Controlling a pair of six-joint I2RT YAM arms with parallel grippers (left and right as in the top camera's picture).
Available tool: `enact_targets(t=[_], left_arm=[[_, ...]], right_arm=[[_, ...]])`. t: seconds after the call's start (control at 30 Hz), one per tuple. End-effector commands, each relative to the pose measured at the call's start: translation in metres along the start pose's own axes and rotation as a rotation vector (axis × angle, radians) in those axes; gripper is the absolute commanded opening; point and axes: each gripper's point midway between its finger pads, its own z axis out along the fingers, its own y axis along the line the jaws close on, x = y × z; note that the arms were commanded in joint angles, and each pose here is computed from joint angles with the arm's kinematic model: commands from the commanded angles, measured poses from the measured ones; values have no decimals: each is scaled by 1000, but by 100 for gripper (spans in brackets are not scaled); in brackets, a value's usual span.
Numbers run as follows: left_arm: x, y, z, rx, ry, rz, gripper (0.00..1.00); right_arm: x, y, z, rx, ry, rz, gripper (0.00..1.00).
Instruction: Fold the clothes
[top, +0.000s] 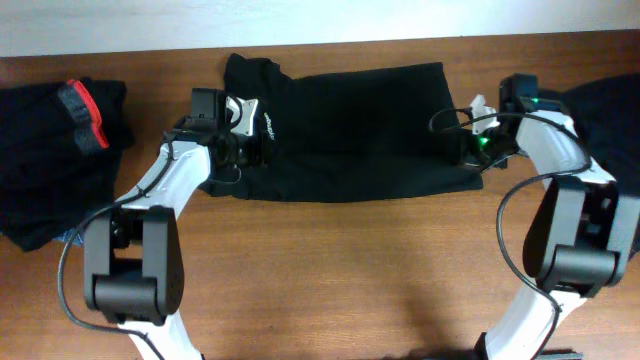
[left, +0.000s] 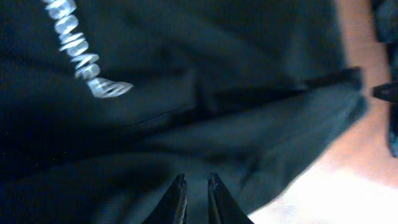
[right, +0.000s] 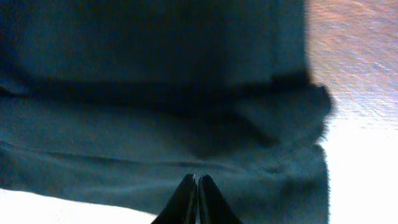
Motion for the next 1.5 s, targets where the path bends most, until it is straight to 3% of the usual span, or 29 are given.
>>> enact_targets(t=[0.0, 0.2, 0.5, 0.77, 0.87, 0.93, 1.0, 1.17, 1.47], left_arm=[[9, 36, 7, -96, 29, -35, 13], [24, 92, -6, -293, 70, -120, 13], [39, 137, -27, -409, 88, -206, 14], [68, 165, -16, -500, 174, -241, 33], [76, 175, -23, -568, 202, -248, 35], [82, 184, -31, -617, 222, -261, 45], [88, 190, -38, -643, 238, -278, 47], [96, 197, -47, -650, 260, -315, 53], [113, 187, -48, -617, 331, -346, 53]], right_arm=[[9, 0, 26, -11, 56, -17, 8], [25, -20, 60, 28, 141, 12, 8], [37, -30, 73, 65, 191, 23, 5], [38, -31, 73, 67, 197, 25, 4], [38, -31, 73, 67, 199, 25, 5], [38, -31, 73, 67, 199, 25, 4], [38, -31, 73, 67, 199, 25, 4], [38, -31, 73, 67, 199, 25, 5], [54, -28, 69, 61, 265, 45, 5]])
